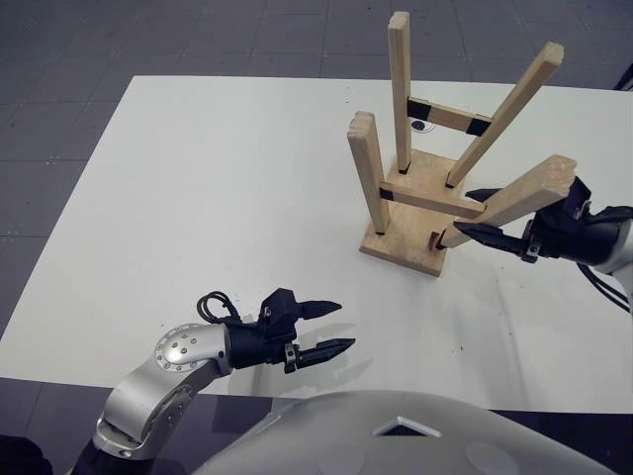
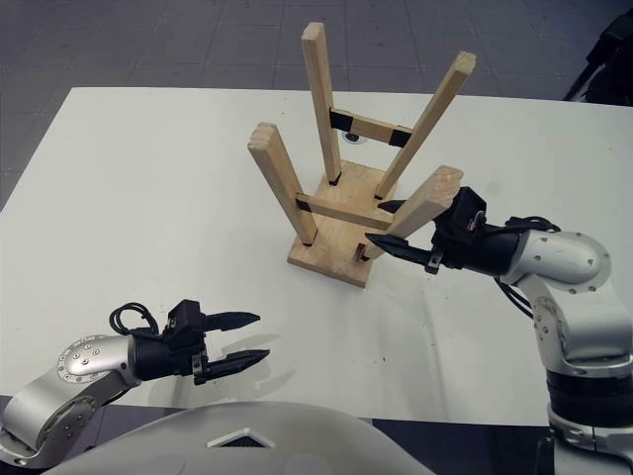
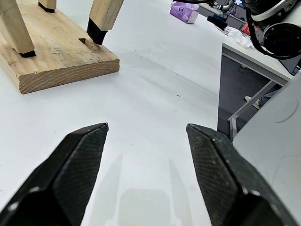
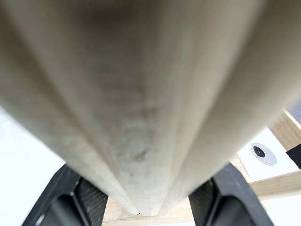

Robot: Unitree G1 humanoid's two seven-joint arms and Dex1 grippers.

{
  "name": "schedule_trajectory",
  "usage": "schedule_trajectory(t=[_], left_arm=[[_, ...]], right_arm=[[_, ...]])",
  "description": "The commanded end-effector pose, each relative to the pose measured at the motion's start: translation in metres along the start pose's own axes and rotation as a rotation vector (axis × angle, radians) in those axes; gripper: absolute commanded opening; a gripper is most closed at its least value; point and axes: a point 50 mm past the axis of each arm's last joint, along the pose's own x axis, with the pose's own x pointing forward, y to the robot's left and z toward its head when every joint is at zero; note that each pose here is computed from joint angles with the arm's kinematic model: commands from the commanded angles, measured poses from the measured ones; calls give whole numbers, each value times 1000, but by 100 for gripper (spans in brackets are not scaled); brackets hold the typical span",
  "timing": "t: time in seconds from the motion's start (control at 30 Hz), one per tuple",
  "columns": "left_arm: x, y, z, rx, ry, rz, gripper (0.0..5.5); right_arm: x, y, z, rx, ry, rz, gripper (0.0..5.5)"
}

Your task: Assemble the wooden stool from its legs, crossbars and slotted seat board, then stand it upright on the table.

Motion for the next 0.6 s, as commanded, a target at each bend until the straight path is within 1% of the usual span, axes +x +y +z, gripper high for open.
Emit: schedule_trajectory(t=[0.03,0.23,0.6], left_arm=[[-1,2,0,11,19,8,308],[0,1,0,9,19,9,308],[-1,1,0,12,20,7,308]], right_arm=[[3,4,9,4,-52,33,203],[4,8,7,29,-59,48,203],[7,8,-9,56,-34,31,203]])
